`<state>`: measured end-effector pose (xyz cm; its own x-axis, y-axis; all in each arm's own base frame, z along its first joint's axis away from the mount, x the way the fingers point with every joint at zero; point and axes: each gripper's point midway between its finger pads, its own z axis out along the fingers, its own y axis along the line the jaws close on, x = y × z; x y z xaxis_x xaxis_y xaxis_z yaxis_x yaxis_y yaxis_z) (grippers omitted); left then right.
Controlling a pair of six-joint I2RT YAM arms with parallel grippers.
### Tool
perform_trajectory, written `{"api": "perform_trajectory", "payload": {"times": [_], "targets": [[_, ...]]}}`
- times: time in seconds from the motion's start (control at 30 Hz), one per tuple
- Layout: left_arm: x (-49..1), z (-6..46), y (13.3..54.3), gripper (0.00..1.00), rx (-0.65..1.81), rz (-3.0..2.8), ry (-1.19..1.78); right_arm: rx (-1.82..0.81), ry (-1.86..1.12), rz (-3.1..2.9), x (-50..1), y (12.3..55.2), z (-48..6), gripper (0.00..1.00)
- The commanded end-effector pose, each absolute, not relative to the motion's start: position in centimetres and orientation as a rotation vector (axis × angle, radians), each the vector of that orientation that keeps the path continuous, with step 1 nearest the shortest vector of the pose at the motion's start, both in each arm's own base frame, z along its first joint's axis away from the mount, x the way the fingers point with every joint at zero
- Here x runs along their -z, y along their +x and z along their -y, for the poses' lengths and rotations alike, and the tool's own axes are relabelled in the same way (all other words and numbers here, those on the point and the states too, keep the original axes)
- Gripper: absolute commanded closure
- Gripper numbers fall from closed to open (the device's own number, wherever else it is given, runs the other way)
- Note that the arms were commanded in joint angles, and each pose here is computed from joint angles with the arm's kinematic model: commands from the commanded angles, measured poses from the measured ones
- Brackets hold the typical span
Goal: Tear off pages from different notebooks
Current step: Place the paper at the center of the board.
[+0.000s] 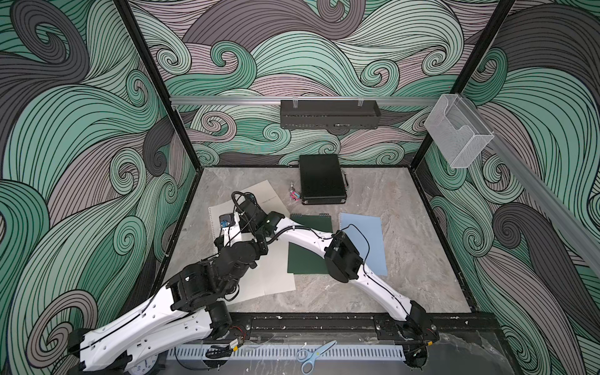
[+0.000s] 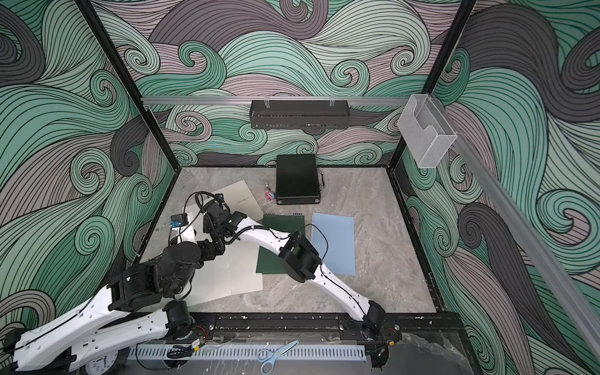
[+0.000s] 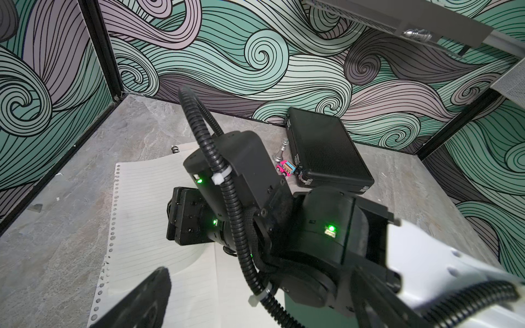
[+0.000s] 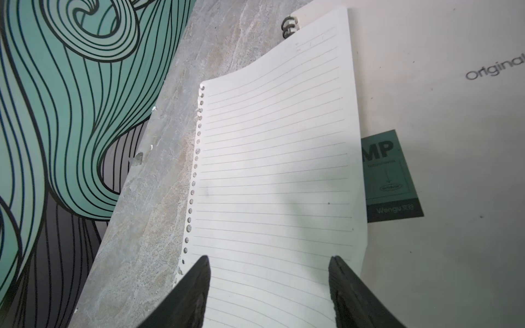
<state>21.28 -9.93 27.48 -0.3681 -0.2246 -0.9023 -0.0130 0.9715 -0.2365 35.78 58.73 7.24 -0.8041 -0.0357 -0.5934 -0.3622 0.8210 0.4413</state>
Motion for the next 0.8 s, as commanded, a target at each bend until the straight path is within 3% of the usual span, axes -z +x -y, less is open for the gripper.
{"api": "perform_trajectory", "payload": {"times": [0.0, 0.4, 0.77], "targets": [[-27.9, 9.0, 21.1, 0.04, 0.213, -1.924, -0.198, -0.640, -0.253, -2.454, -5.8, 36.0, -57.2, 0.35], [-27.5, 9.2, 21.3, 0.04, 0.206, -1.931, -0.197, -0.594, -0.213, -2.454, -5.1, 36.6, -55.1, 0.33], [-27.4, 9.5, 21.4, 0.04, 0.198, -1.934, -0.193, -0.742, -0.257, -2.463, -5.3, 34.8, -58.0, 0.37]]}}
